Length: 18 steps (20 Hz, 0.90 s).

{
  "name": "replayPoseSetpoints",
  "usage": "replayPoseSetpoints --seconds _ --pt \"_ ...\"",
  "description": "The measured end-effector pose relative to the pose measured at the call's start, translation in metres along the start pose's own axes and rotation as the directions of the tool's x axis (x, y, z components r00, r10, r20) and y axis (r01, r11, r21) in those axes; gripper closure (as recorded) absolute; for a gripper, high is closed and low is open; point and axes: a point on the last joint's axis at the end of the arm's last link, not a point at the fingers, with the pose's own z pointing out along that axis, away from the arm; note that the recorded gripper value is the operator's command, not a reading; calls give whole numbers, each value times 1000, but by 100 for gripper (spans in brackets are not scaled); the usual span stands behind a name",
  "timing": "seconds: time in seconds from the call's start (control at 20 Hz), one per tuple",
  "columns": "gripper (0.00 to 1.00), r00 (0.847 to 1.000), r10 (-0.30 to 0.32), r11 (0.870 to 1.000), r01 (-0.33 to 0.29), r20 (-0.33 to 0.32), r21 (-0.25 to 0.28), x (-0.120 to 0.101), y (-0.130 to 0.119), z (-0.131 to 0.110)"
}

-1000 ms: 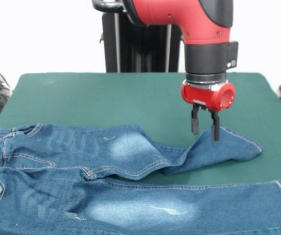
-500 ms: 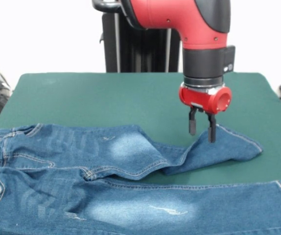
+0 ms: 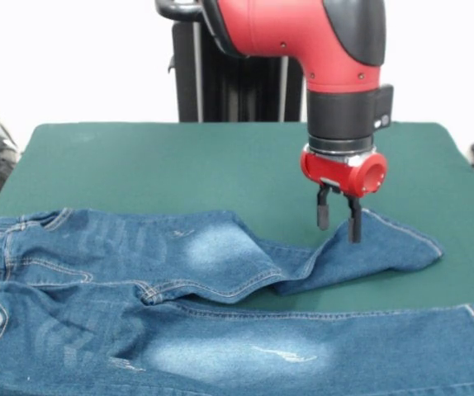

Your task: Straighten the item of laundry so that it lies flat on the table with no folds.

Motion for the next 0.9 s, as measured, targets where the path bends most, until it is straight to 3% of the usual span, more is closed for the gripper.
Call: replayPoseSetpoints --seconds 0.9 --pt "0 999 -10 999 11 -31 34 23 -16 22"
